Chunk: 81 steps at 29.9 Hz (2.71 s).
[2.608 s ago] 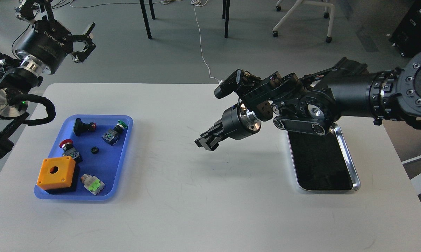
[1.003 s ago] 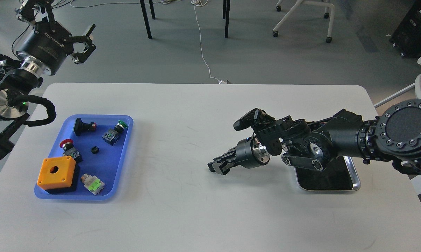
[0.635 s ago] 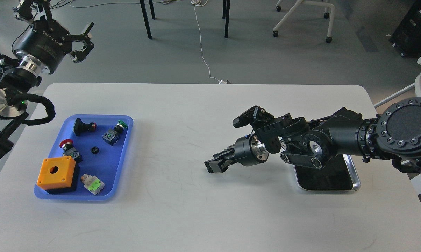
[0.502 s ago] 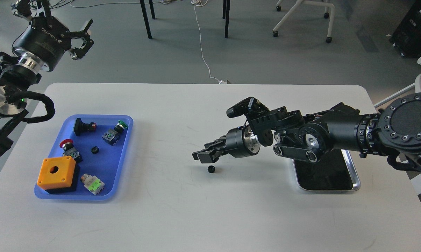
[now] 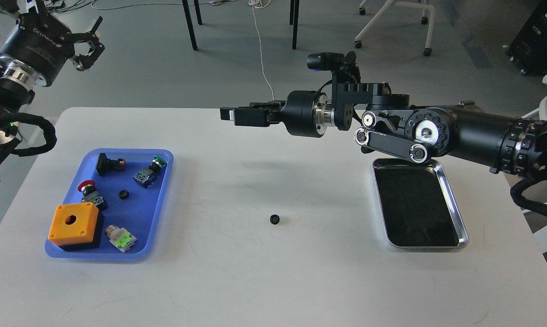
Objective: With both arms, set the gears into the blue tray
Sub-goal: 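Release the gear onto the table and retract the right arm, then reach the left gripper out to the second black gear, then lower the left gripper and grasp the second gear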
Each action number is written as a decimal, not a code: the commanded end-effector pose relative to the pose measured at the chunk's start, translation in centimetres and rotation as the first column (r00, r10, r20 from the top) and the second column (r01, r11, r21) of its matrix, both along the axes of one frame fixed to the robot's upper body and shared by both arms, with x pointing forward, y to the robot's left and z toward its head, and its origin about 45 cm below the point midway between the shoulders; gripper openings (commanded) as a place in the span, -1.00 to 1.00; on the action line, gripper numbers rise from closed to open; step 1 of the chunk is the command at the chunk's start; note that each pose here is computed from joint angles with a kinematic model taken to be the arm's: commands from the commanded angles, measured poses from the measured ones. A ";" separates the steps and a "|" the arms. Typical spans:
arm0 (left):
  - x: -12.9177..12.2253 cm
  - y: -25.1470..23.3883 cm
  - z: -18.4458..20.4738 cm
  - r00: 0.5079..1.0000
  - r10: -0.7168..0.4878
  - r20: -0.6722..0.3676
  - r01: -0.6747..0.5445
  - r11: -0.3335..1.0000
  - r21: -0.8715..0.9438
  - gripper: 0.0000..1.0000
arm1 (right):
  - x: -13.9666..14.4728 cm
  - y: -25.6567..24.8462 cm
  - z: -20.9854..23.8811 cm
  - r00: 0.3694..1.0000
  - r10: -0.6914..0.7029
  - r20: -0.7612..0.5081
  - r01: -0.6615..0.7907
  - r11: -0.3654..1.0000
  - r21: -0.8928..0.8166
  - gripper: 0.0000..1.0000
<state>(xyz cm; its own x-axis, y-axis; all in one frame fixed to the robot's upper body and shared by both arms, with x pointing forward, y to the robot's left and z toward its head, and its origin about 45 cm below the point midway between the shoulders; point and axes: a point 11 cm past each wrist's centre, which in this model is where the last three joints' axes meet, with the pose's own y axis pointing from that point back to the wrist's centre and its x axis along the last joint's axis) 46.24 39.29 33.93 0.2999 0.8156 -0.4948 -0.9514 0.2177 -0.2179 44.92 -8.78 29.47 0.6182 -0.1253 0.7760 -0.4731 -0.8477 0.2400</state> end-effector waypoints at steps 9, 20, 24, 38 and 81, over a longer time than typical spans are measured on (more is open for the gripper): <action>-0.4 -8.4 2.6 0.957 -0.289 0.011 0.283 0.944 0.172 0.96 | 2.6 -13.2 1.9 0.933 -0.346 -0.103 0.360 0.876 0.321 0.96; -2.3 -16.2 1.9 0.858 -0.514 -0.026 0.444 0.715 0.540 0.96 | 2.3 -23.2 1.6 0.773 -0.481 -0.413 0.633 0.547 0.548 0.96; -3.5 -19.7 1.3 0.806 -0.592 -0.028 0.452 0.583 0.675 0.95 | 1.7 -26.0 1.7 0.738 -0.468 -0.487 0.674 0.469 0.571 0.96; -6.6 -31.1 -4.9 0.660 -0.748 -0.071 0.252 0.132 0.959 0.95 | -1.5 -31.5 -2.1 0.636 -0.275 -0.721 0.769 0.148 0.622 0.97; -13.7 -27.6 -23.4 0.488 -0.806 -0.334 -0.313 -0.519 0.795 -0.06 | -5.2 -33.0 -7.4 0.627 0.002 -0.779 0.758 -0.232 0.609 0.97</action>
